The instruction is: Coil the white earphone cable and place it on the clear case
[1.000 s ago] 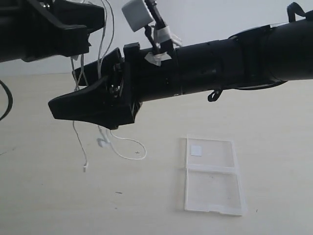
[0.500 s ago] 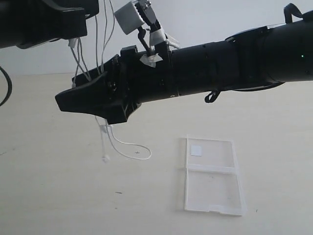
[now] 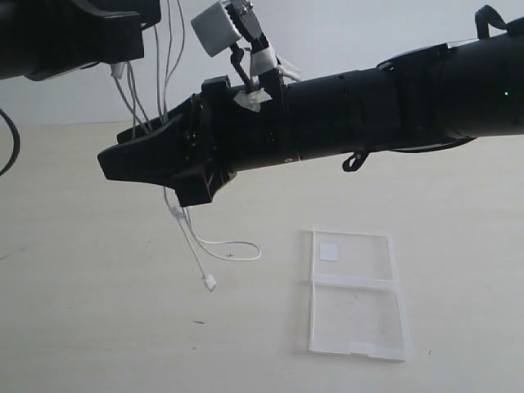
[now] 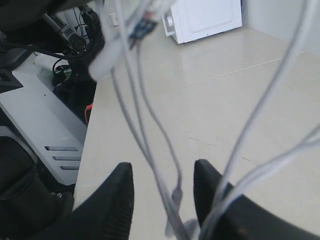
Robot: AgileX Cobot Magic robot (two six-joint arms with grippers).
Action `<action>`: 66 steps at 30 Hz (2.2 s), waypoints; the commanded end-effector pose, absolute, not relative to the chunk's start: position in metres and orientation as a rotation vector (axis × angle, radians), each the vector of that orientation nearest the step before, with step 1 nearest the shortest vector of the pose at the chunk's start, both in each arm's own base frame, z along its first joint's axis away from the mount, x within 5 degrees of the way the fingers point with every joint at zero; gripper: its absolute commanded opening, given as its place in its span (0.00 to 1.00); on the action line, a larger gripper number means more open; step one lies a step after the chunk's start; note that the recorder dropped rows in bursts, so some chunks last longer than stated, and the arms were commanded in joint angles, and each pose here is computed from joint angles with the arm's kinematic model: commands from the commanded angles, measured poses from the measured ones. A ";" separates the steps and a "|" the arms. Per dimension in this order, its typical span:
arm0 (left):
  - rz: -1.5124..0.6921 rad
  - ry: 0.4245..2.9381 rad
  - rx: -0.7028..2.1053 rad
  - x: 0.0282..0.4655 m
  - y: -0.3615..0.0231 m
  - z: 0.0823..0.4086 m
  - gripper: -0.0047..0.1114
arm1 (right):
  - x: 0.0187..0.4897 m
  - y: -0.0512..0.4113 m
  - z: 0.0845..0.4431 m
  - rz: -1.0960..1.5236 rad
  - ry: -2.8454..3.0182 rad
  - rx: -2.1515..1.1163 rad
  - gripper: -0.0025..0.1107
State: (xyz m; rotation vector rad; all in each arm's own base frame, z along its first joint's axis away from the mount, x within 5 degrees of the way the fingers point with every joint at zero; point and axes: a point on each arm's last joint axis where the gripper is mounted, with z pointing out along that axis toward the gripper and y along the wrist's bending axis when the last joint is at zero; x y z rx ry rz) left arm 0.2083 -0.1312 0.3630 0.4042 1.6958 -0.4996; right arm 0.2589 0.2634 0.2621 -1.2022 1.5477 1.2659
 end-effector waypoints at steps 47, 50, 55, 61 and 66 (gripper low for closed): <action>-0.697 2.091 0.538 0.196 -0.148 0.240 0.09 | 0.237 0.203 0.352 0.634 1.782 -1.047 0.02; -0.756 2.040 0.562 0.197 -0.153 0.252 0.21 | 0.244 0.205 0.341 0.624 1.846 -1.033 0.02; -0.797 1.954 0.565 0.197 -0.156 0.275 0.64 | 0.254 0.209 0.320 0.588 1.918 -1.063 0.02; -0.778 1.813 0.532 0.181 -0.142 0.310 0.65 | 0.281 0.208 0.301 0.414 1.976 -0.911 0.02; -0.513 1.796 0.322 0.176 -0.108 0.322 0.59 | 0.285 0.208 0.291 0.436 2.055 -0.845 0.02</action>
